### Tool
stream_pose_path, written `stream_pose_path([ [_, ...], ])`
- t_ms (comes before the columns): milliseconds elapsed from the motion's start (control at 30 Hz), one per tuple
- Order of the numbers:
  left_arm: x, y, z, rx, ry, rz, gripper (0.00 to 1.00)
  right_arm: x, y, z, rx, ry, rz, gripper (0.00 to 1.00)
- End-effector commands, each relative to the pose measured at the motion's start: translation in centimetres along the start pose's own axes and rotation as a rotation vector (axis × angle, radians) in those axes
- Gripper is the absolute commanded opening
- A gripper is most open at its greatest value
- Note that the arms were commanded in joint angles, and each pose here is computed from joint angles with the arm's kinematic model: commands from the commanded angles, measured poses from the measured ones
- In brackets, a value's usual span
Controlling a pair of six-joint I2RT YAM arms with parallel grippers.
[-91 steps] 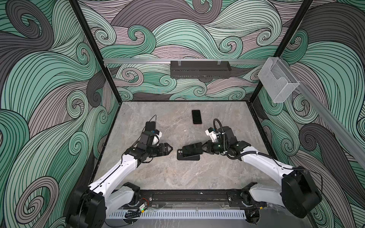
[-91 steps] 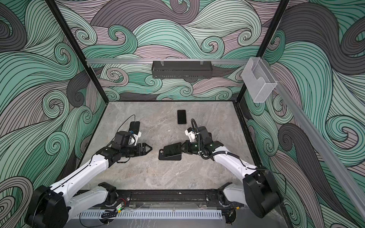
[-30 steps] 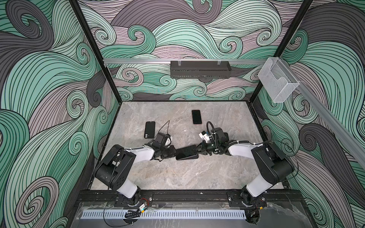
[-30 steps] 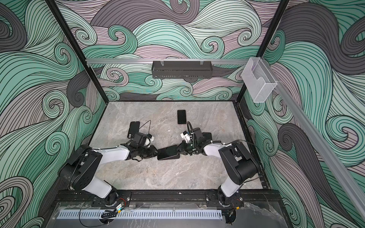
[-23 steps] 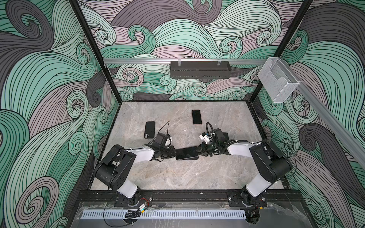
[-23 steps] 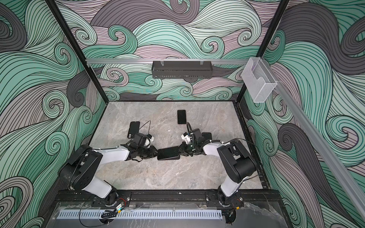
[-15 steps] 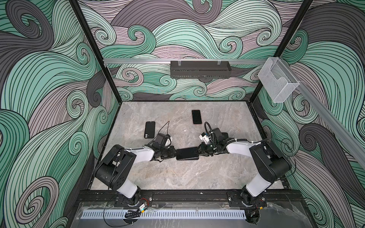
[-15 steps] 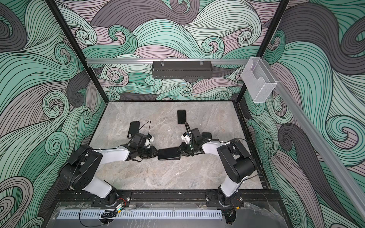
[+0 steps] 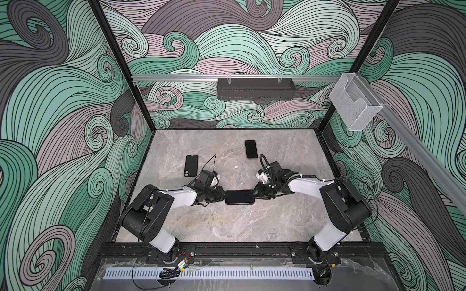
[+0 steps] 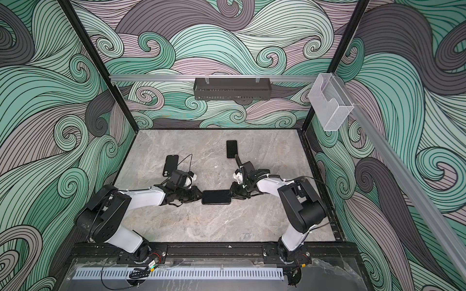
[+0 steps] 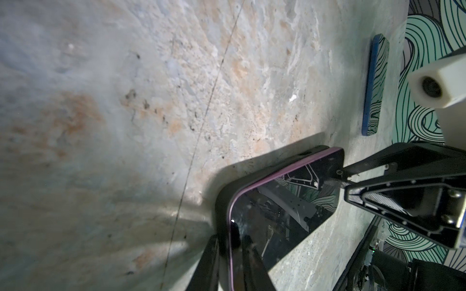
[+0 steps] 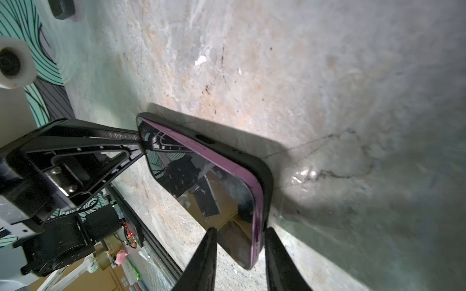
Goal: Put the phone into the phone case
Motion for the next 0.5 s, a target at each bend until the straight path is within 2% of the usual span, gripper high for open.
stream_pose_path([
  [0,0.2,0.3,-0.3,-0.001,0.023,0.017,0.23,-1.5,0.2,0.1,-0.045,0.081,-0.008,0.37],
  [200,-0.3,0.0,-0.8,0.000,0.032,0.011,0.39,-2.6,0.7,0.2,-0.092,0.126,-0.002,0.37],
  [300,-0.5,-0.1,-0.9,-0.004,0.022,0.012,0.40,-2.4,1.1,0.3,-0.108,0.127,0.014,0.33],
  [467,-0.5,0.0,-0.8,-0.005,0.006,0.030,0.36,-1.4,1.7,0.4,-0.125,0.145,0.043,0.26],
])
Point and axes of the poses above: each gripper's point midway between its finger pads, its own x axis out along the fingers, its own z axis along the line the jaws close on, y = z × x, the point moved 6 cm from there along -x, back along the fingers, and after that the axes turned 3 degrees about x, right-handed, at the moved point
